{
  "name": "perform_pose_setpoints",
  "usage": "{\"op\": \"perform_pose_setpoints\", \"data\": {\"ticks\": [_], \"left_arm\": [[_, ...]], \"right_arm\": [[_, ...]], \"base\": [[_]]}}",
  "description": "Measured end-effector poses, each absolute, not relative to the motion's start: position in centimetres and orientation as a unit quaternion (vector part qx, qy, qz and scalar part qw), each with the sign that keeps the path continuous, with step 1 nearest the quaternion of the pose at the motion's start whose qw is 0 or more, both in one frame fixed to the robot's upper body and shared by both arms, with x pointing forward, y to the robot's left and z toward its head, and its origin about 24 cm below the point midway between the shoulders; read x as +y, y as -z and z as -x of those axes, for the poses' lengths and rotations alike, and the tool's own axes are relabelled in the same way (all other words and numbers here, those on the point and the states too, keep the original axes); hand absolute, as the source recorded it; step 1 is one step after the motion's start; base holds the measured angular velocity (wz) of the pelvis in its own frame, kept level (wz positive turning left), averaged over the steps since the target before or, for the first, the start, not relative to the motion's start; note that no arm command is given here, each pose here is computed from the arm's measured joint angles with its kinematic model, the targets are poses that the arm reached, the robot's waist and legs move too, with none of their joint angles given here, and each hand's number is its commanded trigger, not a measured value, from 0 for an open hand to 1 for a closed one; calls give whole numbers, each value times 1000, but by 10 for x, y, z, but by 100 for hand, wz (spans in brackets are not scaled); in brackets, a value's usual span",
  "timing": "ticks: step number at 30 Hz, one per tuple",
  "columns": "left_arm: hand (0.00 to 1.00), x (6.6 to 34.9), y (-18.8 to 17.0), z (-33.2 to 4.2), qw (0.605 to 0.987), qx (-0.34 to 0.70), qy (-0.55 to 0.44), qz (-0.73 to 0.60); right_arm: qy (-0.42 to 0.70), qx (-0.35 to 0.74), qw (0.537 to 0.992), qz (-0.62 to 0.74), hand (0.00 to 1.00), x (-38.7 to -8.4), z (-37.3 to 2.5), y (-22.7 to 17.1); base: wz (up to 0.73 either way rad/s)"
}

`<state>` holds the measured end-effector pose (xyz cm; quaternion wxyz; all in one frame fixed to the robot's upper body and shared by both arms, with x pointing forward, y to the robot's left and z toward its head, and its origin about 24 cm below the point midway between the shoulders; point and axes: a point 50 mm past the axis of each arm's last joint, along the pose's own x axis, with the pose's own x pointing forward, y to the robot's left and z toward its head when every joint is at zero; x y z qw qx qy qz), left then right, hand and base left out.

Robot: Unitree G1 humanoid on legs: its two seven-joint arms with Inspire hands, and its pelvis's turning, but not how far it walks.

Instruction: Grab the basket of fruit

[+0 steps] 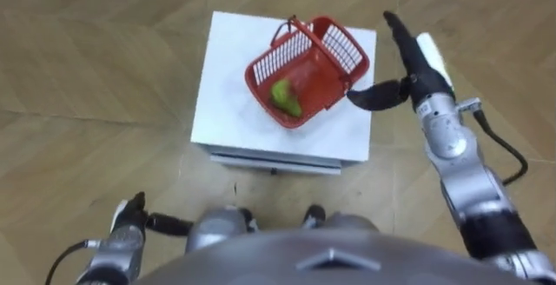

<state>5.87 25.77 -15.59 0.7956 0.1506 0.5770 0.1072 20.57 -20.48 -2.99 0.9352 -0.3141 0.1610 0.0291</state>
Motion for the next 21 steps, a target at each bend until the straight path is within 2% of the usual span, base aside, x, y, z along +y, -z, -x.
{"op": "perform_pose_setpoints", "data": {"ticks": [6, 10, 15, 21], "left_arm": [[0, 260, 154, -60, 807, 561, -129, -136], [0, 260, 154, -55, 804, 565, -129, -134], [0, 262, 155, -43, 796, 575, -138, -131], [0, 258, 158, -30, 787, 588, -140, -124]], "right_arm": [[34, 171, 932, 319, 0, -233, -189, 29], [58, 209, 922, 321, 0, -248, -172, 44], [55, 359, 878, 312, 0, -263, -123, 98], [62, 494, 824, 271, 0, -266, -70, 138]], "base": [[-11], [0], [5], [12]]}}
